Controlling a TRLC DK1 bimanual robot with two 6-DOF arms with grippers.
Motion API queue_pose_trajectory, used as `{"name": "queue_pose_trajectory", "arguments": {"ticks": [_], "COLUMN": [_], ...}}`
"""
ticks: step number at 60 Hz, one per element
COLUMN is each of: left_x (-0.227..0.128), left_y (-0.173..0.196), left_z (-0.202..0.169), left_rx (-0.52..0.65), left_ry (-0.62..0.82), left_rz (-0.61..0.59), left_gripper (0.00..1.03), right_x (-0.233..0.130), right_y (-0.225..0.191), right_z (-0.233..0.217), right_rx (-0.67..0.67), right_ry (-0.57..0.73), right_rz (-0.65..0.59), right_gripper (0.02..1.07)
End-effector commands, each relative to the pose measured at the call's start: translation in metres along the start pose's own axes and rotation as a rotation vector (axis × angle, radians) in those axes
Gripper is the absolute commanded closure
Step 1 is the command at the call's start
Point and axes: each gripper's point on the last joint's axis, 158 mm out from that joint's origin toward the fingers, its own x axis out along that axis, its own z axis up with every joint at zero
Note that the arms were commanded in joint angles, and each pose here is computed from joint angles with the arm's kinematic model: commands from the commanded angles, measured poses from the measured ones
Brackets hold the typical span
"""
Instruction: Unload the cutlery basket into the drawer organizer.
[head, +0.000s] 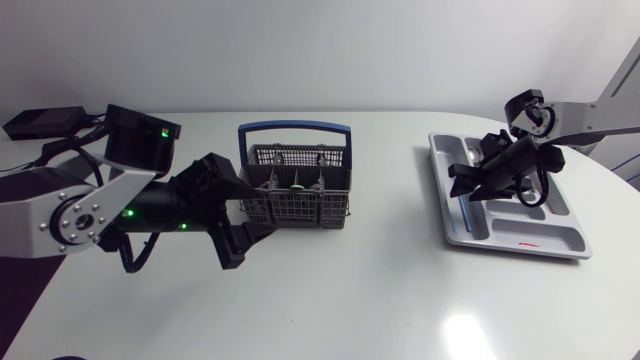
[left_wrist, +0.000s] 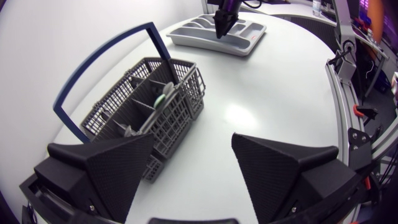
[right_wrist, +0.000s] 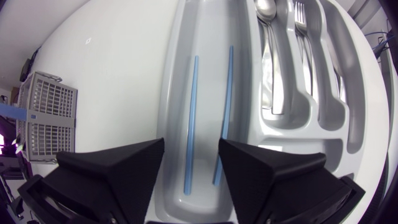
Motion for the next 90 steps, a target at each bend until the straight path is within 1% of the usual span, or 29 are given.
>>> {"name": "queue_pose_trajectory", "arguments": {"ticks": [1, 8, 13, 14, 17, 18, 20, 23, 26, 29, 34, 36, 41, 50, 54, 60, 64, 69, 74, 76, 86, 90], "left_x": [0.003, 0.007, 0.012, 0.015, 0.02, 0.022, 0.025, 0.03, 0.034, 0.039, 0.044, 0.048, 0.055, 0.063, 0.067, 0.073, 0.076, 0.08, 0.088, 0.089, 0.095, 0.098], "left_y": [0.017, 0.026, 0.028, 0.028, 0.027, 0.027, 0.027, 0.028, 0.033, 0.036, 0.042, 0.043, 0.045, 0.051, 0.054, 0.056, 0.058, 0.059, 0.057, 0.056, 0.051, 0.052], "left_z": [0.011, 0.018, 0.018, 0.019, 0.018, 0.017, 0.018, 0.02, 0.021, 0.023, 0.025, 0.025, 0.024, 0.026, 0.027, 0.029, 0.031, 0.031, 0.026, 0.025, 0.023, 0.022], "left_rx": [0.06, 0.15, 0.209, 0.232, 0.26, 0.278, 0.306, 0.333, 0.358, 0.383, 0.405, 0.427, 0.462, 0.501, 0.515, 0.541, 0.546, 0.557, 0.577, 0.579, 0.599, 0.607], "left_ry": [-0.016, -0.017, -0.013, -0.012, -0.008, -0.004, -0.003, -0.005, -0.001, 0.004, 0.008, 0.012, 0.027, 0.035, 0.038, 0.041, 0.04, 0.041, 0.052, 0.056, 0.063, 0.077], "left_rz": [0.028, 0.036, 0.03, 0.027, 0.019, 0.014, 0.01, 0.01, 0.02, 0.023, 0.03, 0.03, 0.031, 0.029, 0.027, 0.024, 0.023, 0.019, 0.003, 0.0, -0.017, -0.019], "left_gripper": [0.16, 0.17, 0.25, 0.28, 0.3, 0.33, 0.37, 0.4, 0.4, 0.44, 0.44, 0.47, 0.47, 0.52, 0.53, 0.62, 0.63, 0.67, 0.76, 0.77, 0.79, 0.87], "right_x": [-0.017, -0.026, -0.024, -0.024, -0.023, -0.022, -0.022, -0.022, -0.022, -0.023, -0.025, -0.027, -0.03, -0.035, -0.038, -0.04, -0.042, -0.042, -0.042, -0.042, -0.041, -0.04], "right_y": [0.011, 0.021, 0.026, 0.027, 0.031, 0.032, 0.037, 0.044, 0.052, 0.06, 0.074, 0.084, 0.104, 0.132, 0.142, 0.157, 0.165, 0.169, 0.172, 0.173, 0.173, 0.172], "right_z": [-0.002, -0.011, -0.022, -0.024, -0.029, -0.032, -0.035, -0.041, -0.046, -0.05, -0.056, -0.06, -0.069, -0.081, -0.085, -0.092, -0.098, -0.101, -0.102, -0.101, -0.102, -0.103], "right_rx": [-0.042, -0.094, -0.122, -0.13, -0.141, -0.148, -0.165, -0.183, -0.206, -0.23, -0.27, -0.299, -0.362, -0.463, -0.499, -0.548, -0.572, -0.594, -0.606, -0.608, -0.617, -0.619], "right_ry": [-0.03, -0.048, -0.034, -0.033, -0.03, -0.028, -0.029, -0.029, -0.034, -0.039, -0.045, -0.05, -0.062, -0.086, -0.095, -0.106, -0.108, -0.115, -0.12, -0.123, -0.121, -0.119], "right_rz": [0.001, 0.007, 0.014, 0.016, 0.019, 0.021, 0.027, 0.033, 0.041, 0.048, 0.053, 0.064, 0.08, 0.074, 0.074, 0.076, 0.084, 0.075, 0.073, 0.074, 0.072, 0.072], "right_gripper": [0.12, 0.12, 0.12, 0.12, 0.12, 0.12, 0.12, 0.12, 0.12, 0.12, 0.12, 0.12, 0.12, 0.12, 0.12, 0.12, 0.12, 0.12, 0.12, 0.12, 0.12, 0.12]}}
